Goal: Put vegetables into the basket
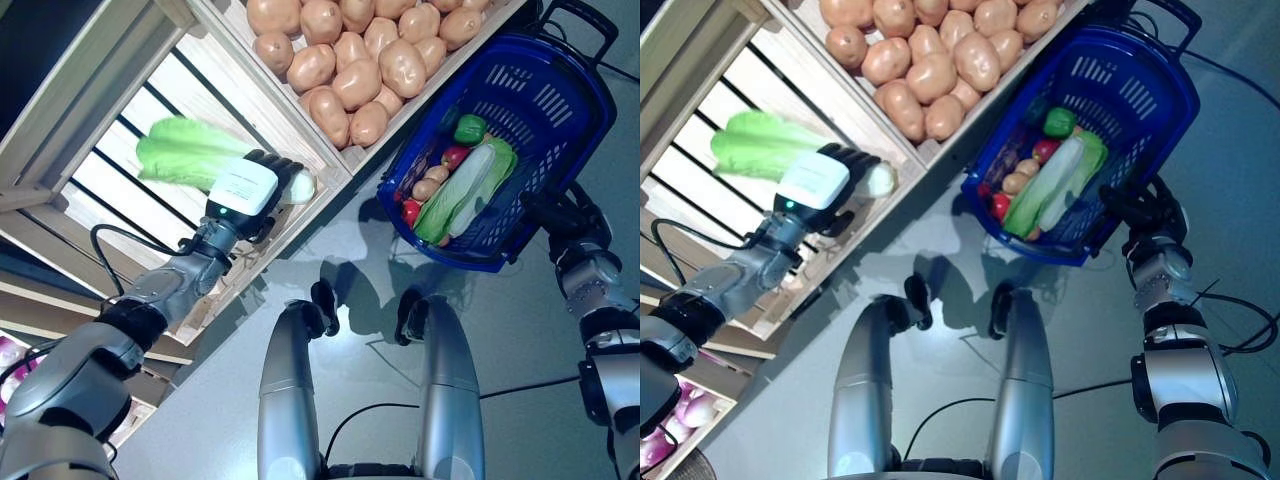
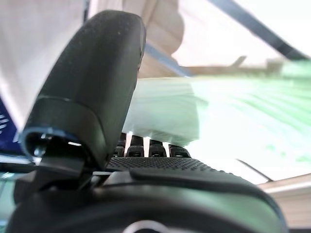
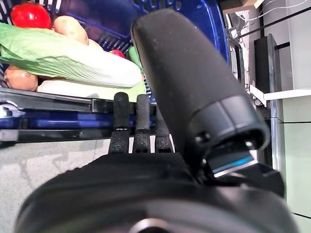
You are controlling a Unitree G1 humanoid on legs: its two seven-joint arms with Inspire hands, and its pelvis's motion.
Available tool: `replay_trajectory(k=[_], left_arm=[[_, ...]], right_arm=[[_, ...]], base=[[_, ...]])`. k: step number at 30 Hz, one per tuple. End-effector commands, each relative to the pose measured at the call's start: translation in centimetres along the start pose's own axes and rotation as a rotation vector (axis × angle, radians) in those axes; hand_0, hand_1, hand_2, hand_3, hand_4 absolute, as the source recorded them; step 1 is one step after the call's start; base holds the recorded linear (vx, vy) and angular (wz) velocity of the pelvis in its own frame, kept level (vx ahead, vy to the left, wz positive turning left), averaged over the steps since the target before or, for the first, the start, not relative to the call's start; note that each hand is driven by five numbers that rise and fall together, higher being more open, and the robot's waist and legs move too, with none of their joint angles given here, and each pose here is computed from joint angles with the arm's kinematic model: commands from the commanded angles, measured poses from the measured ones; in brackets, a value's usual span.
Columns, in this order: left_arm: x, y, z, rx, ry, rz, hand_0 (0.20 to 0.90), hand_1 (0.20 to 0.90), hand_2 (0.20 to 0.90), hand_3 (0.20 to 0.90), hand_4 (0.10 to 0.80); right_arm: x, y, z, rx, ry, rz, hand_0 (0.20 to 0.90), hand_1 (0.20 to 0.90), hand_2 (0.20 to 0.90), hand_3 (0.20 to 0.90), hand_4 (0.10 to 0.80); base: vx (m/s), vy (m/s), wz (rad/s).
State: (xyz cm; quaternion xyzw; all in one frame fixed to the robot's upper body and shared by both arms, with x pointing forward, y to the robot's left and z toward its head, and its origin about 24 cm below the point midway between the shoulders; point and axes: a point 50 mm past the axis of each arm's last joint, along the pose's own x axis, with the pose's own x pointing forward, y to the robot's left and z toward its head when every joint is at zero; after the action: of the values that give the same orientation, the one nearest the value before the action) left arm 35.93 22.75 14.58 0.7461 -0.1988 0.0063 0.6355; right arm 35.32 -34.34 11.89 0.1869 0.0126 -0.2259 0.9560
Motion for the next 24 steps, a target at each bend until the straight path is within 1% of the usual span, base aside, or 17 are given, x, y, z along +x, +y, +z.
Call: replay_trajectory(k=[1, 6, 8, 10, 13, 15, 18, 21, 22, 23, 24], left_arm=[[0.3, 1.9, -3.0, 0.091, 0.134, 0.045, 0.9, 0.9, 0.9, 0.9, 0.8], [1.7, 2.8, -3.0, 0.186, 0.156, 0.029, 0.9, 0.9, 0.9, 0.9, 0.8], [2.0, 2.8, -3.1, 0.209, 0.172, 0.012, 0.9, 0.9, 0.9, 0.9, 0.8], [2.5, 3.1, -3.6, 0.263, 0.216, -0.025, 0.9, 0.9, 0.9, 0.9, 0.8], [2.7, 3.0, -4.3, 0.306, 0.272, -0.075, 0.9, 0.9, 0.9, 0.9, 0.8], [2.7, 3.0, -4.6, 0.272, 0.298, -0.067, 0.9, 0.9, 0.9, 0.9, 0.8], [3.1, 3.3, -4.5, 0.233, 0.294, -0.048, 0.9, 0.9, 0.9, 0.9, 0.8], [3.6, 3.6, -4.1, 0.136, 0.304, -0.024, 0.9, 0.9, 0.9, 0.9, 0.8], [3.7, 3.6, -4.1, 0.073, 0.321, -0.025, 0.611, 0.611, 0.611, 0.611, 0.607], [3.7, 3.4, -4.0, -0.006, 0.339, -0.022, 0.3, 0.3, 0.3, 0.3, 0.4], [3.7, 3.1, -4.0, -0.077, 0.356, -0.021, 0.3, 0.3, 0.3, 0.3, 0.4]], right_arm=[[-0.3, -2.0, -0.4, -0.039, 0.043, -0.047, 0.9, 0.9, 0.9, 0.9, 0.8], [-0.1, -1.4, -0.5, -0.041, 0.05, -0.039, 0.9, 0.9, 0.9, 0.9, 0.8], [-0.1, -1.3, -0.4, -0.043, 0.051, -0.034, 0.9, 0.9, 0.9, 0.9, 0.8], [-0.1, -1.0, -0.4, -0.05, 0.049, -0.02, 0.9, 0.9, 0.9, 0.9, 0.8], [0.0, -0.6, -0.4, -0.057, 0.048, -0.009, 0.9, 0.9, 0.9, 0.9, 0.8], [0.0, -0.5, -0.6, -0.059, 0.045, -0.004, 0.9, 0.9, 0.9, 0.9, 0.8], [-0.1, -0.4, -0.6, -0.06, 0.042, -0.002, 0.9, 0.9, 0.9, 0.9, 0.8], [0.0, -0.2, -0.7, -0.055, 0.042, -0.004, 0.9, 0.9, 0.9, 0.9, 0.8], [0.0, -0.2, -0.7, -0.053, 0.044, -0.002, 0.9, 0.9, 0.9, 0.9, 0.8], [0.0, -0.2, -0.7, -0.051, 0.046, 0.001, 0.9, 0.9, 0.9, 0.9, 0.8], [0.0, -0.1, -0.9, -0.049, 0.05, 0.002, 0.9, 0.9, 0.9, 0.9, 0.8]], base=[[0.0, 0.0, 0.0], [0.0, 0.0, 0.0], [0.0, 0.0, 0.0], [-0.038, -0.009, -0.01], [-0.022, -0.003, -0.01], [-0.029, -0.002, -0.05], [-0.031, -0.002, -0.07], [-0.026, 0.008, -0.08], [-0.023, 0.015, -0.05], [0.0, 0.0, 0.0], [0.0, 0.0, 0.0]])
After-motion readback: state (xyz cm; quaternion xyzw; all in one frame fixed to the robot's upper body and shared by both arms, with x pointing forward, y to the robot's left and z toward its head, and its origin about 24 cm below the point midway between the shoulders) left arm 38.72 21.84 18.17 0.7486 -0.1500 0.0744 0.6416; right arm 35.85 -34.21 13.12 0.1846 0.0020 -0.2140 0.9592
